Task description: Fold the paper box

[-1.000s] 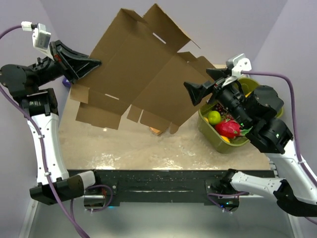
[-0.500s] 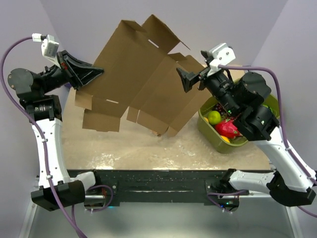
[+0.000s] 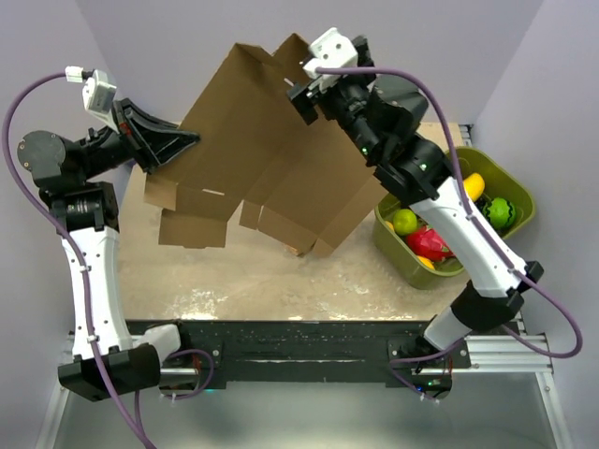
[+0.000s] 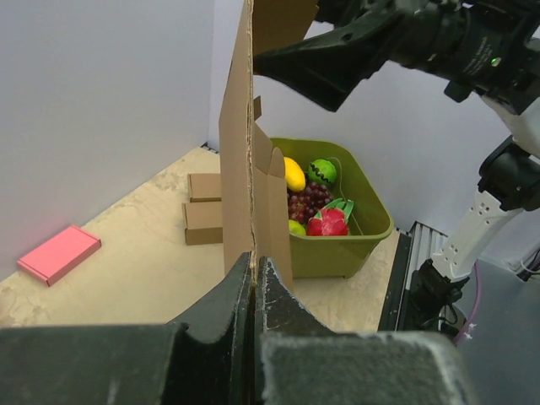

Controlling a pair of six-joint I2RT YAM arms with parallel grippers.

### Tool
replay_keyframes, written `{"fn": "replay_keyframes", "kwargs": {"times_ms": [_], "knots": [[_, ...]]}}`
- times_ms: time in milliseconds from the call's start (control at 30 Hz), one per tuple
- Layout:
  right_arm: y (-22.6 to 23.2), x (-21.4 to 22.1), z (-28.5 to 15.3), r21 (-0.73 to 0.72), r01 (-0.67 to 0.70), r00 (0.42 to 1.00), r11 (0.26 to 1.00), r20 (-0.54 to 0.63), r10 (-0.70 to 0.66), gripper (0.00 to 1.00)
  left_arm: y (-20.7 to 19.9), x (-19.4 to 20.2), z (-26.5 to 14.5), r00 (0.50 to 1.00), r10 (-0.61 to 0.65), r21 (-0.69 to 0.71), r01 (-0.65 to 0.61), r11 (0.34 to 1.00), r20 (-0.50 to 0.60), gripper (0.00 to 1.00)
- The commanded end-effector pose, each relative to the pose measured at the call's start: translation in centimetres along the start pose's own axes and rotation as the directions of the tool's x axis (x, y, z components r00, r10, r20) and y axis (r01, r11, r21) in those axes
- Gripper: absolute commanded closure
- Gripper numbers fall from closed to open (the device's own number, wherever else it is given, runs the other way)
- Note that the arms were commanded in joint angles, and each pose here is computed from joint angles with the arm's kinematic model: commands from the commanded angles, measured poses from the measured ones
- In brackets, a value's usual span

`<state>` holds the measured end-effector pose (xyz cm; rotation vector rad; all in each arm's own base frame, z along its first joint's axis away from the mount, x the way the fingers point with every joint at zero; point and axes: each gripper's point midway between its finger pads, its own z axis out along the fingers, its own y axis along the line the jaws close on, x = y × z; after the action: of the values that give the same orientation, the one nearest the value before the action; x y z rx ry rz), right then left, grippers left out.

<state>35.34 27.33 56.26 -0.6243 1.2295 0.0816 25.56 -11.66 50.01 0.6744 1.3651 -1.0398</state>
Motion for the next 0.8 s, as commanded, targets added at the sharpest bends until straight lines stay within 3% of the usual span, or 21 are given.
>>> {"fn": "replay_keyframes", "kwargs": {"times_ms": [0,167,200,433,767], "knots": [[-1.1,-1.0,-0.2,0.022,0.071,0.997,0.997,0.007,-0.071,0.17,-1.6,-0.5,0.0,0.999,0.039,0.033,-0.039,0.999,-0.007,1.00],[0.2,-1.2,-0.6,-0.059,0.090,0.995,0.994,0.043,-0.088,0.40,-1.5,-2.1,0.3,0.998,0.063,0.027,-0.063,0.998,0.007,1.00],[0.3,-1.3,-0.8,-0.062,0.088,0.995,0.994,0.048,-0.085,0.56,-1.7,-2.6,0.4,0.998,0.065,0.027,-0.065,0.997,0.012,1.00],[1.1,-2.6,-2.0,-0.142,0.036,0.996,0.989,0.085,-0.024,0.88,-3.0,-7.1,1.0,0.991,0.121,0.051,-0.124,0.991,0.057,1.00],[3.9,-3.4,-3.6,-0.281,-0.187,0.976,0.941,0.052,0.209,0.98,-2.5,-11.3,1.5,0.983,0.126,0.038,-0.132,0.991,0.130,1.00]]}}
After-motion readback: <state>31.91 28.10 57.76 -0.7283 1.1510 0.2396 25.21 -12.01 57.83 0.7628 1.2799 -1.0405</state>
